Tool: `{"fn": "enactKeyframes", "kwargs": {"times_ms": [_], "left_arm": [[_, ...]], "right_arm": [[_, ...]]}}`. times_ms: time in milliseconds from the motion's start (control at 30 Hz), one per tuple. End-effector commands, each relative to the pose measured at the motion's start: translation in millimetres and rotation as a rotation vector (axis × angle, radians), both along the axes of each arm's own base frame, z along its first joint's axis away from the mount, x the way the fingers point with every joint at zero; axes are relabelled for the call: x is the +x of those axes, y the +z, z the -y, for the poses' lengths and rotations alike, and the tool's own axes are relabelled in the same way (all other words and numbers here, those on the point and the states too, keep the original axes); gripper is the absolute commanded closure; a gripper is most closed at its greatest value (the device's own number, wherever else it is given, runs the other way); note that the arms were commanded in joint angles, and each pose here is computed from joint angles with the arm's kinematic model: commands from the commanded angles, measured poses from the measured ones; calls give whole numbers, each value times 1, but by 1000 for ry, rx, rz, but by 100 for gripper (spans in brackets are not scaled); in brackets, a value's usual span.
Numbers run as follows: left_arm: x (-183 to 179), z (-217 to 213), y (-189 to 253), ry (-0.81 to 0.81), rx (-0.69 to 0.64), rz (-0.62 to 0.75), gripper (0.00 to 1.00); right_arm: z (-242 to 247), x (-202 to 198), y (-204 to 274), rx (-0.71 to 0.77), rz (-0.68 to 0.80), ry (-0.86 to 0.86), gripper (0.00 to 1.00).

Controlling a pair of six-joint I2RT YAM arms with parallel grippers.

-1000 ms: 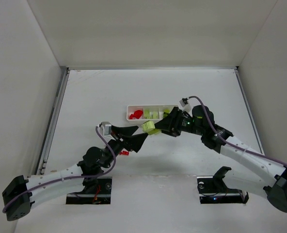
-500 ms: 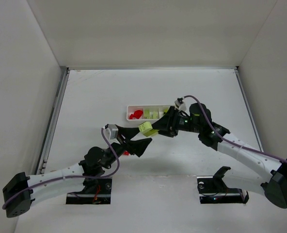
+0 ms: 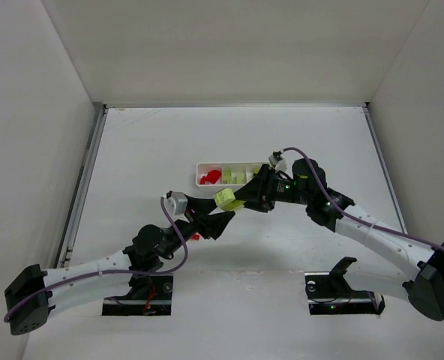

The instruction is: Sort the legos into containers by color

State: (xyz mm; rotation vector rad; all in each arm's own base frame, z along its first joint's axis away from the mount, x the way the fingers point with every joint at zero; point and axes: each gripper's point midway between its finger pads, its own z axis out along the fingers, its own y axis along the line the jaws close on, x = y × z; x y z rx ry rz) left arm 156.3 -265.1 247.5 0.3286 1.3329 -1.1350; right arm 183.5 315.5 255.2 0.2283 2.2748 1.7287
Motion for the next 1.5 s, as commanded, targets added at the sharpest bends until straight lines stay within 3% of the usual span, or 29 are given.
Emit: {"fn": "enactKeyframes", "kwargs": {"times_ms": [0, 433, 633, 767, 1100, 1300, 1467], "left_arm": [[-6, 3, 36, -37, -67, 71, 44], [-5, 3, 41, -33, -59, 71, 71], [-4, 1, 46, -15, -86, 59, 78], [-3, -3, 46, 4, -103, 44, 80], [4, -7, 35, 45, -145, -68, 82], [19, -21, 31, 132, -240, -216, 80], [35, -37, 18, 236, -354, -414, 79]], "right_arm": [[-5, 0, 31, 80, 48, 15, 61], [-5, -1, 30, 77, 45, 20, 61], [-4, -2, 30, 77, 54, 15, 57], [-2, -2, 31, 78, 65, 9, 41], [8, 4, 34, 77, 131, -35, 20], [34, 22, 34, 74, 248, -154, 16], [54, 30, 33, 50, 489, -326, 21]]}}
